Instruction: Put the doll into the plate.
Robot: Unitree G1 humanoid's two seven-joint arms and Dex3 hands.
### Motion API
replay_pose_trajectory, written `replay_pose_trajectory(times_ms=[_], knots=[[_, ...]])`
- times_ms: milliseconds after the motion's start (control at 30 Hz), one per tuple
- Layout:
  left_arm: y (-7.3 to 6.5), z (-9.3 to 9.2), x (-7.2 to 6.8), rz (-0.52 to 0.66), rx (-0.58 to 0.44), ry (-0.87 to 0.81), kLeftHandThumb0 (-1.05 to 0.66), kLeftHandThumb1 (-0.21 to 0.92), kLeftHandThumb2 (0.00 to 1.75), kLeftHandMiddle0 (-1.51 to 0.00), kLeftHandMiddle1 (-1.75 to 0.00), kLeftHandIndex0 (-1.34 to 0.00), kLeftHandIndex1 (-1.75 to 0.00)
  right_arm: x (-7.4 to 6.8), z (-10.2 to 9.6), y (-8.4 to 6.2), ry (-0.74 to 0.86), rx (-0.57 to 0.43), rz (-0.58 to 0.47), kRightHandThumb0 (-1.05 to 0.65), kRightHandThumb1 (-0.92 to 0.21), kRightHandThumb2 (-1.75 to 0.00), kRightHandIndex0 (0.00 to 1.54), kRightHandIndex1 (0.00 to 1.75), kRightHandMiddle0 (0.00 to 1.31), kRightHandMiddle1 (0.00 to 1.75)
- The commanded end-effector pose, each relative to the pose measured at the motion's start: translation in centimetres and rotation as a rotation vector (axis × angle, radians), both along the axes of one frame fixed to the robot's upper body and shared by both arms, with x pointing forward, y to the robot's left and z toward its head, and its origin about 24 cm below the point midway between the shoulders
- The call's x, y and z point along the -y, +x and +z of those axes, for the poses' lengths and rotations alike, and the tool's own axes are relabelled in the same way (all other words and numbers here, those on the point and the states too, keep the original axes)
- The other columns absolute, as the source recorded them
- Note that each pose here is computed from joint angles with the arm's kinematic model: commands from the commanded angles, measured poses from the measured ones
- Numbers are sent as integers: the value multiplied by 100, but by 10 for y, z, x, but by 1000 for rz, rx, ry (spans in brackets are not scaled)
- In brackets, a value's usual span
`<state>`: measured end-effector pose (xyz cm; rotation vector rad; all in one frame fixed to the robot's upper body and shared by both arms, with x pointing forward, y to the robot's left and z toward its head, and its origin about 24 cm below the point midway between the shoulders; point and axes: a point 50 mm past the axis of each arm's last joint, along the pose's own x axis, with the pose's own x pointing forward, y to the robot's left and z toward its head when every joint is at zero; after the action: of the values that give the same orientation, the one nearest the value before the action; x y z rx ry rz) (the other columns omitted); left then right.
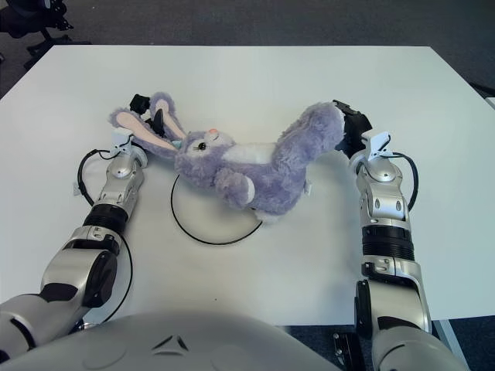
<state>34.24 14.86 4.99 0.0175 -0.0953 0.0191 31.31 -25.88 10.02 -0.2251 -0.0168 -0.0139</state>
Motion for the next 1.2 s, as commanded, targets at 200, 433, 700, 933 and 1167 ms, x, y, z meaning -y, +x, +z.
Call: replay_pose_trajectory(times_ms=[200, 433, 700, 933, 1167], knots=[[-18, -39, -3, 18, -166, -3, -36, 80, 67, -79, -175, -28, -175, 0, -14, 5, 98, -47, -92, 0, -92, -7, 85, 89, 49, 139], [-18, -39, -4, 20, -166, -4, -36, 80, 67, -79, -175, -28, -175, 0, -28, 6, 171, -41, -116, -1, -92, -10, 80, 101, 45, 138], [-18, -39, -4, 21, -165, -5, -36, 80, 67, -79, -175, -28, -175, -3, -33, 7, 175, -44, -84, -1, -92, -12, 78, 104, 44, 138], [-18, -39, -4, 23, -164, -5, -36, 80, 67, -79, -175, -28, -175, -7, -35, 7, 171, -82, -29, -1, -92, -14, 75, 108, 42, 139], [-18, -39, -3, 23, -162, -5, -36, 80, 67, -79, -175, -28, -175, -9, -36, 7, 174, -95, -5, -1, -92, -14, 75, 108, 42, 139]])
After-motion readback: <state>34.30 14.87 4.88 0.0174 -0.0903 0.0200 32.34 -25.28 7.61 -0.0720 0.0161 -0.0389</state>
